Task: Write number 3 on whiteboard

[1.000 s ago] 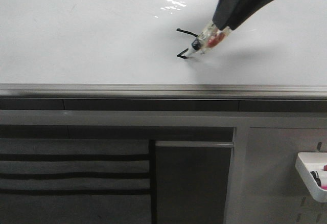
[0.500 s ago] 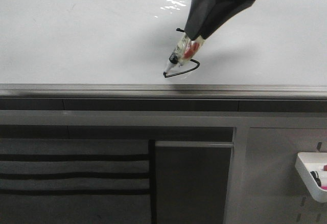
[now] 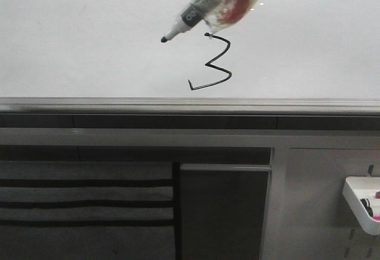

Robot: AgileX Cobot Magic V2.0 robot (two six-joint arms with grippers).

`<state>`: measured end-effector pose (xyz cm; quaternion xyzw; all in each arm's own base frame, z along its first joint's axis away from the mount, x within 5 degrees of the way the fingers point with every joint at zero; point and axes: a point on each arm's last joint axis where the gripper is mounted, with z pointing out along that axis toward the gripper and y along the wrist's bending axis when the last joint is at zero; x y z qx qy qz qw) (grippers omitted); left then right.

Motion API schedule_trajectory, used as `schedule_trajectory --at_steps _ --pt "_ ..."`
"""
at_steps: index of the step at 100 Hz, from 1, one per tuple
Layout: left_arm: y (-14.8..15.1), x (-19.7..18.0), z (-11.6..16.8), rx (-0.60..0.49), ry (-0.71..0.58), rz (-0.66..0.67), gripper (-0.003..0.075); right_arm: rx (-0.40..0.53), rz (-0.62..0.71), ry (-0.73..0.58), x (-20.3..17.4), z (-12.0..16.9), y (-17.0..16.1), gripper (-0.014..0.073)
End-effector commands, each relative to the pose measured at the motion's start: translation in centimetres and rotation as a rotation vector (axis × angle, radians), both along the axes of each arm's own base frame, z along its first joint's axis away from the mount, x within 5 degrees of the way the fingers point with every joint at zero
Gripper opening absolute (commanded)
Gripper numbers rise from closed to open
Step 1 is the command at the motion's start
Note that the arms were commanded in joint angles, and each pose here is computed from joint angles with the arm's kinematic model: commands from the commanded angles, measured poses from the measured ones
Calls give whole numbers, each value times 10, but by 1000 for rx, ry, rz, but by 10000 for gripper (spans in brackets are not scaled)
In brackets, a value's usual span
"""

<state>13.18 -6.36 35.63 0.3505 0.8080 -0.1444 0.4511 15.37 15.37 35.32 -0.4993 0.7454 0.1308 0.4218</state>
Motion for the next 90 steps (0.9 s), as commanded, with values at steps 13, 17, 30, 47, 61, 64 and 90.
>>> schedule_trajectory --at_steps 13,17,30,47,61,64,90 --pt "-9 4 14 -90 -63 -55 367 -36 84 -227 -2 17 -6 12" --pt "-14 5 14 -77 -85 -128 367 -45 98 -251 -2 17 -5 12" --pt "-33 9 11 -43 -165 -327 367 -49 108 -285 -1 19 -5 12" --pt "-62 21 6 3 -163 -487 367 -61 125 -321 0 20 -5 12" --pt "-86 35 9 54 -179 -559 367 -91 156 -358 0 20 -4 12" --pt "-92 38 11 59 -185 -575 367 -95 161 -362 0 20 -4 12" --pt "-145 66 5 132 -164 -708 367 -100 167 -377 0 21 -4 12"
